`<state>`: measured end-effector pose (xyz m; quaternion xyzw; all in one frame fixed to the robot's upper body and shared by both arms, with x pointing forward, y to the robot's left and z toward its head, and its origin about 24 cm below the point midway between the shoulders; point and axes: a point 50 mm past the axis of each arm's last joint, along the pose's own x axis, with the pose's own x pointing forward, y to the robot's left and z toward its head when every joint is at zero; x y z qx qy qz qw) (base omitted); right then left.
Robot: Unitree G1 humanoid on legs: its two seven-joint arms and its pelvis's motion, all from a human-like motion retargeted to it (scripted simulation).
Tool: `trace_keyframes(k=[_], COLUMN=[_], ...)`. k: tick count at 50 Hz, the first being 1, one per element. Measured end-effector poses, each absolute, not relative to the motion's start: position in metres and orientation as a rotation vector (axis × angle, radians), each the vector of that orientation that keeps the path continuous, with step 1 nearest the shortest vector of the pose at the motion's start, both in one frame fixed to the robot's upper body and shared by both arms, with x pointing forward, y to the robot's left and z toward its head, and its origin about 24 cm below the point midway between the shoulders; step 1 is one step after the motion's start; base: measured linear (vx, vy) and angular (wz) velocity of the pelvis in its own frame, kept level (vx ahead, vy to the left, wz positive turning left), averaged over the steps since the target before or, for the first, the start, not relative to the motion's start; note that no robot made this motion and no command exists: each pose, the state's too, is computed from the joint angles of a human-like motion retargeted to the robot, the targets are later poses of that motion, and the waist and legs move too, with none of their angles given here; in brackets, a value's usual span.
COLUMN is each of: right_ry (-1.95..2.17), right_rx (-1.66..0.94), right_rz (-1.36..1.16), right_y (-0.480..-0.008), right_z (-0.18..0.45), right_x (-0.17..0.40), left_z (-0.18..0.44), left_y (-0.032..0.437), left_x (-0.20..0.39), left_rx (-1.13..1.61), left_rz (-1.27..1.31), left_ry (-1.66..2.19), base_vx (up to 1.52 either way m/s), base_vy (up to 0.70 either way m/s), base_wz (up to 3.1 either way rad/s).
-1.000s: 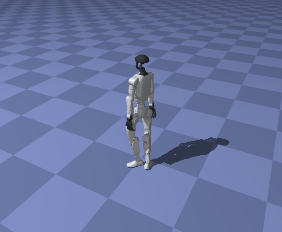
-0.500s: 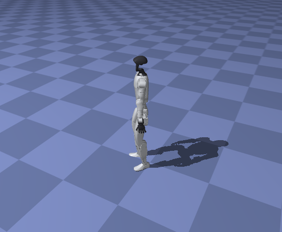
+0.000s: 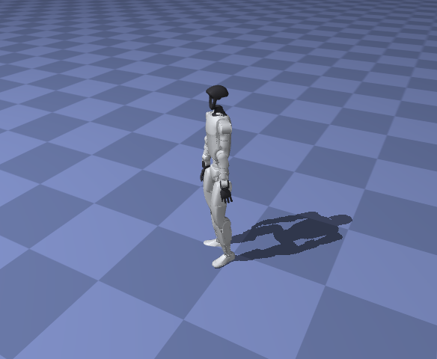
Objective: In place motions
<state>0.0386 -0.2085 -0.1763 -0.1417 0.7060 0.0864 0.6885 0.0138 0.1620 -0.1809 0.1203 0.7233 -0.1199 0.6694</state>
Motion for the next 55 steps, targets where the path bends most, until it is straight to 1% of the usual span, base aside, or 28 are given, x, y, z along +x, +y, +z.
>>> trace_keyframes(k=[4,9,14,20,25,28,33,40,47,55], right_ry=[1.634,1.727,1.787,1.751,1.716,1.726,1.787,1.717,1.622,1.610], right_rx=[-0.319,-0.249,-0.281,-0.306,-0.279,-0.281,-0.309,-0.332,-0.302,-0.305], right_rz=[0.149,0.113,0.087,0.069,0.079,0.103,0.139,0.164,0.148,0.175], right_y=[-0.206,-0.204,-0.211,-0.213,-0.205,-0.200,-0.200,-0.201,-0.198,-0.197], right_z=[-0.178,-0.178,-0.176,-0.176,-0.178,-0.178,-0.177,-0.178,-0.179,-0.178], right_x=[0.024,-0.007,-0.022,-0.008,0.000,-0.007,-0.022,0.004,0.028,0.033], left_z=[-0.180,-0.179,-0.178,-0.178,-0.177,-0.176,-0.178,-0.178,-0.179,-0.179], left_y=[0.169,0.181,0.182,0.183,0.190,0.193,0.183,0.173,0.170,0.173], left_x=[0.011,0.011,0.019,0.028,0.024,0.019,0.002,-0.008,0.002,0.021], left_rx=[0.265,0.285,0.202,0.130,0.163,0.174,0.148,0.105,0.142,0.133], left_rz=[-0.262,-0.216,-0.138,-0.088,-0.088,-0.094,-0.089,-0.077,-0.137,-0.139], left_ry=[1.652,1.672,1.657,1.626,1.655,1.684,1.706,1.741,1.711,1.655], base_vx=[0.09,0.14,0.05,-0.04,-0.05,0.06,0.13,0.00,0.00,0.00], base_vy=[0.08,0.07,0.08,0.04,0.00,0.01,-0.01,-0.01,0.00,0.00], base_wz=[-0.14,-0.14,-0.07,-0.70,0.34,0.42,-0.08,0.14,0.00,0.00])
